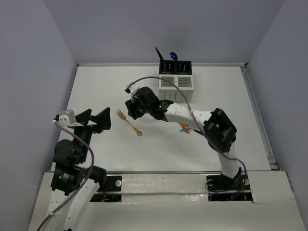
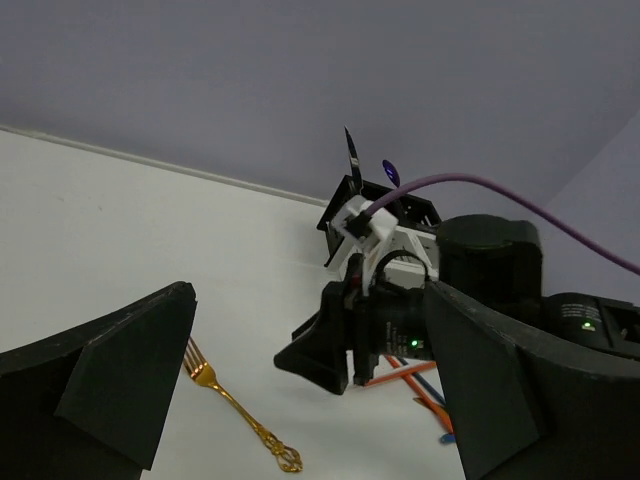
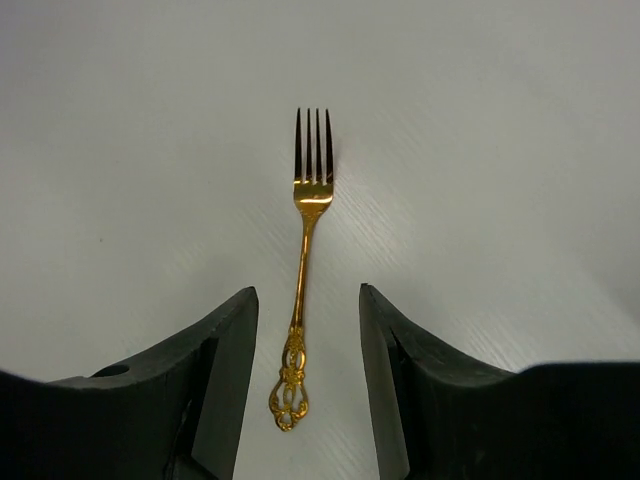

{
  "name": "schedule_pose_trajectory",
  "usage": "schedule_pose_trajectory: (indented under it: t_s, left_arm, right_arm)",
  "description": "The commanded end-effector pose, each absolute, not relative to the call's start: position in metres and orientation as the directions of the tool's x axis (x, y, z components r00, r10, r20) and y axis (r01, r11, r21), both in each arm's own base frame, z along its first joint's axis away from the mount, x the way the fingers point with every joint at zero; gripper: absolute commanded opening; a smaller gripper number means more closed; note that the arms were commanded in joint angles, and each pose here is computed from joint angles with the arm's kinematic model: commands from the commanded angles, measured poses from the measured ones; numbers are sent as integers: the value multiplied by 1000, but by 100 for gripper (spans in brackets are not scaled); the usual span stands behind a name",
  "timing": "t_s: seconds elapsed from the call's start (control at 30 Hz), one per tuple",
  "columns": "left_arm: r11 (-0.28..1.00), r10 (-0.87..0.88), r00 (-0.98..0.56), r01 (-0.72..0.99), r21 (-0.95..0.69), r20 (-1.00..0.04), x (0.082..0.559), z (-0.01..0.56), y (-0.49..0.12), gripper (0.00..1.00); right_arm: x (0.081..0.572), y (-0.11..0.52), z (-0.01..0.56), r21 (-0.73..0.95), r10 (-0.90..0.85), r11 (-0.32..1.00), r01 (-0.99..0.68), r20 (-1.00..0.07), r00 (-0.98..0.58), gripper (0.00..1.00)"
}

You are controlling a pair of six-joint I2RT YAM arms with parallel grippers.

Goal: Sort the eating utensils into containers

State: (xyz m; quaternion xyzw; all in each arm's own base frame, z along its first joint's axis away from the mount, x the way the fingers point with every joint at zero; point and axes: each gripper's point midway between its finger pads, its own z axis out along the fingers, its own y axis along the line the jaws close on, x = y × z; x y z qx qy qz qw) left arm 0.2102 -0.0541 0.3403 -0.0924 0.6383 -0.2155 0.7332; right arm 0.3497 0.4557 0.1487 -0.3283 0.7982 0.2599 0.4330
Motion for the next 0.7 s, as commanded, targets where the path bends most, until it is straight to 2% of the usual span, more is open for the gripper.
schedule_pose_trajectory:
  t_s: [0.0,0.2,0.67]
  left_arm:
    - [881,-449,132,234,-412,-884,207,351,-56,99]
    - [879,-449,135,245,-410,-883,205,353,-57,99]
    - [873,-459,146,256,-414,-877,200,356,-57,99]
  right_arm:
    - [348,465,125,69,-411,663,-745,-799,-439,52]
    - [336,484,87,46,-501,648,-760,-726,-471,54]
    - [329,508,35,33,-580,632,-774,-643,-501,51]
